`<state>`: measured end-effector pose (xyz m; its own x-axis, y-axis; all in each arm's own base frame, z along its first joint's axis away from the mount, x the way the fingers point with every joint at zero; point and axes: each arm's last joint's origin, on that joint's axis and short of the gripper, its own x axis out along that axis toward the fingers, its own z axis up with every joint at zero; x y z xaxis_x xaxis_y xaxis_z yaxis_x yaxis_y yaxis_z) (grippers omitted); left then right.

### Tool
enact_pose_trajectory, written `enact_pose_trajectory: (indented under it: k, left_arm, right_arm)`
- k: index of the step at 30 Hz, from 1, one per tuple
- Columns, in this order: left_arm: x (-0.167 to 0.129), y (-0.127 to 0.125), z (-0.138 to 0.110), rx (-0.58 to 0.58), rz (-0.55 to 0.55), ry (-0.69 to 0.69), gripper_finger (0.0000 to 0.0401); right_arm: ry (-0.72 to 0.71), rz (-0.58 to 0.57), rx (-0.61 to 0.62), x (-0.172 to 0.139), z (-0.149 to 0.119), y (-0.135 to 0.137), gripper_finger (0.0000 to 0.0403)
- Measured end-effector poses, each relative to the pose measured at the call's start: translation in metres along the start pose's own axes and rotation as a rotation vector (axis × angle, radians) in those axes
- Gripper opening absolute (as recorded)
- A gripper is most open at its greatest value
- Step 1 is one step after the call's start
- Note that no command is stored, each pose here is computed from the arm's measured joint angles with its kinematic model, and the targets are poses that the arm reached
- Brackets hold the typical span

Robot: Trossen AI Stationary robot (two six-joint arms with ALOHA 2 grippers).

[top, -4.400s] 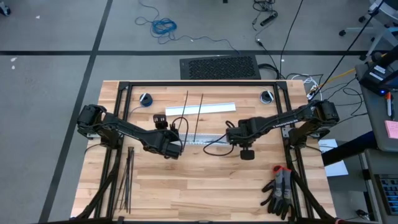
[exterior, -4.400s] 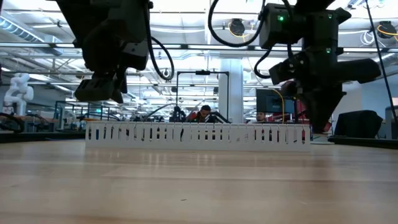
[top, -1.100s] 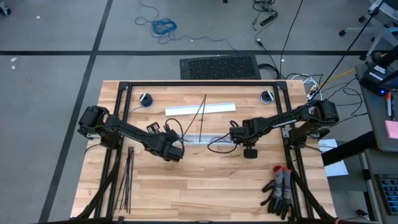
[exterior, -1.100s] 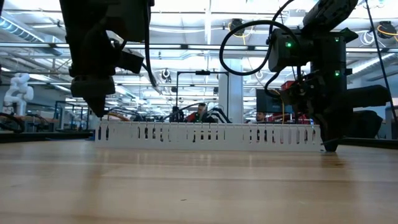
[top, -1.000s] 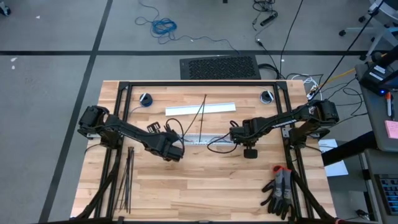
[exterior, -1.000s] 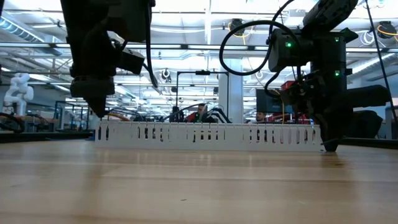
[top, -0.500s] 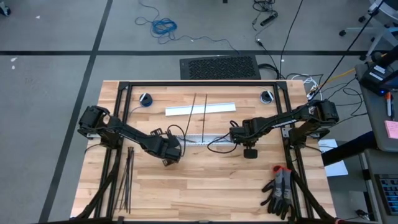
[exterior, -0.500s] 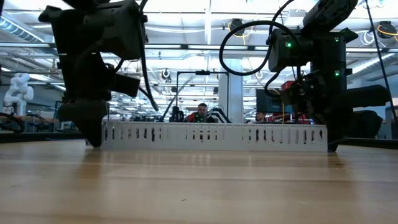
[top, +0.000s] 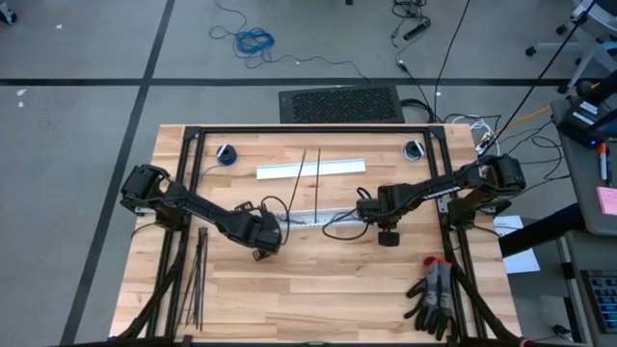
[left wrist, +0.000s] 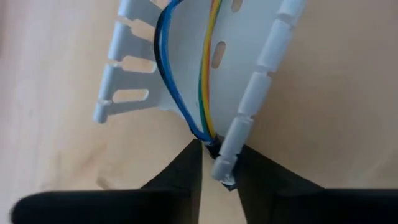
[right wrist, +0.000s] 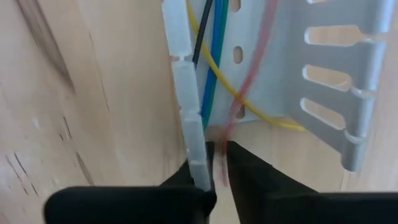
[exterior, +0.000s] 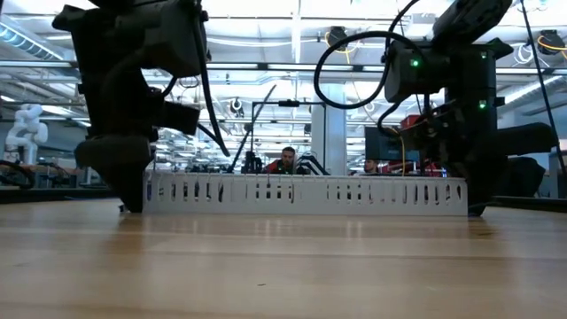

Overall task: Ziptie cables
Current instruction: Put the zip-tied cables into the white cable duct

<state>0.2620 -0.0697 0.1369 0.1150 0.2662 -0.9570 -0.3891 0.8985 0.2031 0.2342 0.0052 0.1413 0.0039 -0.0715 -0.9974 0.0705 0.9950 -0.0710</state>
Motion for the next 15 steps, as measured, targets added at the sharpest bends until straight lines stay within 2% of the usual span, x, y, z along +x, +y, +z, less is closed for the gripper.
enact_pose_trajectory:
  k: [7, 10, 15]
  left_arm:
    - [-0.012, -0.013, -0.001, 0.01, -0.069, 0.024, 0.0138]
    - [-0.02, -0.02, 0.001, 0.028, -0.098, 0.018, 0.0145]
    - [-0.028, -0.027, -0.001, 0.059, -0.101, 0.01, 0.0146]
  right_arm:
    - [-0.002, -0.041, -0.03, -0.001, -0.002, 0.009, 0.009]
    - [0.001, -0.029, -0.033, -0.006, -0.004, 0.013, 0.0103]
    - [-0.074, -0.015, -0.049, -0.026, -0.007, 0.019, 0.0112]
